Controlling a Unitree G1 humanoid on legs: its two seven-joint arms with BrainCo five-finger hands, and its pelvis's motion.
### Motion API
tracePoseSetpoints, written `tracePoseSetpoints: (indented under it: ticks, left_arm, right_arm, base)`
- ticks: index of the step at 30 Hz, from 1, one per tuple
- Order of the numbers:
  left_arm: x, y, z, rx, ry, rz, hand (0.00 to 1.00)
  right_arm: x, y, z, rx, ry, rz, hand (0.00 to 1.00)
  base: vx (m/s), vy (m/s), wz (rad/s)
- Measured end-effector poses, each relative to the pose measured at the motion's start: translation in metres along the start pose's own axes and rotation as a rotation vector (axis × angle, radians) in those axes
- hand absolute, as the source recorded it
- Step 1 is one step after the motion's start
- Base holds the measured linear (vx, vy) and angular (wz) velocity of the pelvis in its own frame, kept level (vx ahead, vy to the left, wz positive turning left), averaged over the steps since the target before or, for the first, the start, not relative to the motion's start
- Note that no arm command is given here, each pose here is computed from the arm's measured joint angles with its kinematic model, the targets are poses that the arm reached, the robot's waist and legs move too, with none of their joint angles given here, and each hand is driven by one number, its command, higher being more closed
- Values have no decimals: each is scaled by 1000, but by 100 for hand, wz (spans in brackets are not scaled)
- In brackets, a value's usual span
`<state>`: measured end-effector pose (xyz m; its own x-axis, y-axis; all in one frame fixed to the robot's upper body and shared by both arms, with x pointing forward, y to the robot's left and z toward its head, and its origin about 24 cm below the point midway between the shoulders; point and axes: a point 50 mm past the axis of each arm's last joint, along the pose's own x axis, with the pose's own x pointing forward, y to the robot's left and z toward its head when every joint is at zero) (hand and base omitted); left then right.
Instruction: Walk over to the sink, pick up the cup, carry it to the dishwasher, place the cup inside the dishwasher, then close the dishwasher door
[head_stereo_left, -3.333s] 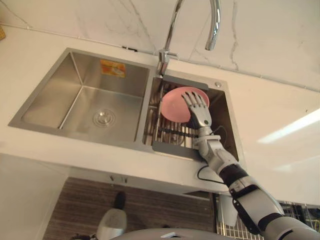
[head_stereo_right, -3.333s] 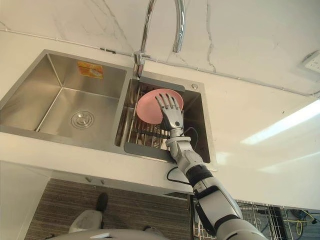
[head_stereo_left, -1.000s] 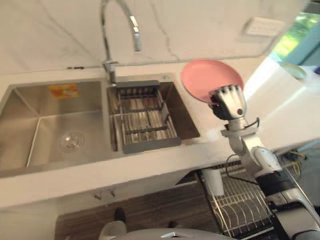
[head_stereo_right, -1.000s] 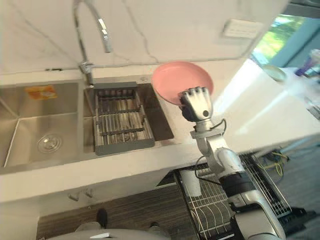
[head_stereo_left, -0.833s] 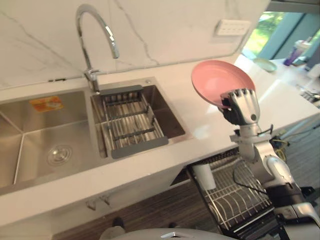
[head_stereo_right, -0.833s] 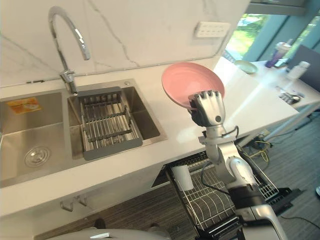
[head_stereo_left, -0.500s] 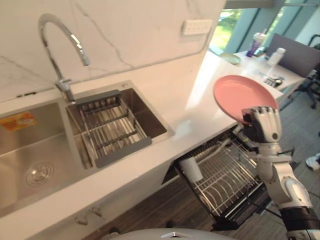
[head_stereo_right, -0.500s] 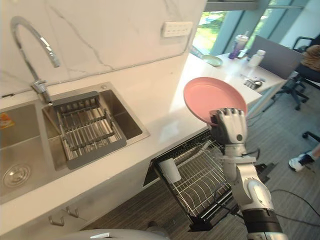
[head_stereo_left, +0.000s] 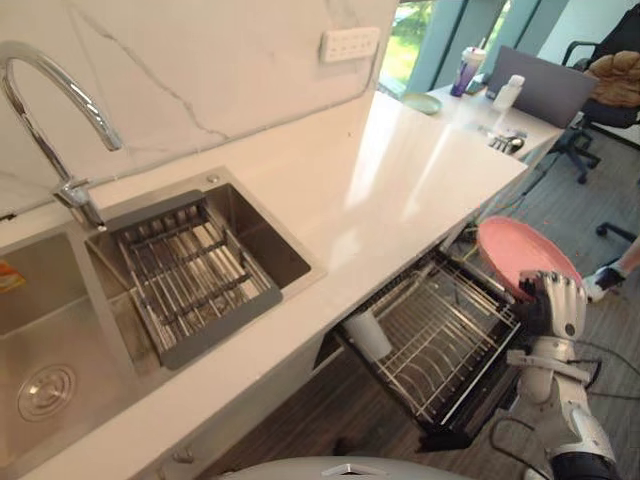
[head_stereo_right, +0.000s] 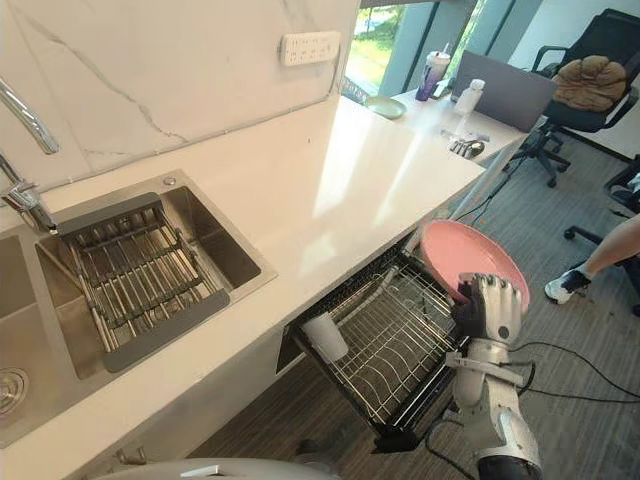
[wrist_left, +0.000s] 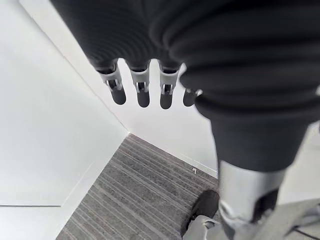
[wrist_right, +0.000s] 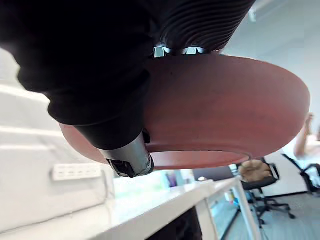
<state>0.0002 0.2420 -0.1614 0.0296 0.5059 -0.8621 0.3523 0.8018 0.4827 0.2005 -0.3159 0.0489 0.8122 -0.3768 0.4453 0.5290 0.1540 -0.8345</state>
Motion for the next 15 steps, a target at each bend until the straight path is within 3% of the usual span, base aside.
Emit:
tracePoseSetpoints:
  ticks: [15]
  left_arm:
    - [-1, -10, -2, -22, 64, -211, 0]
  right_arm:
    - [-28, 41, -30, 22, 394, 73, 100]
  base:
    - [6, -13, 21]
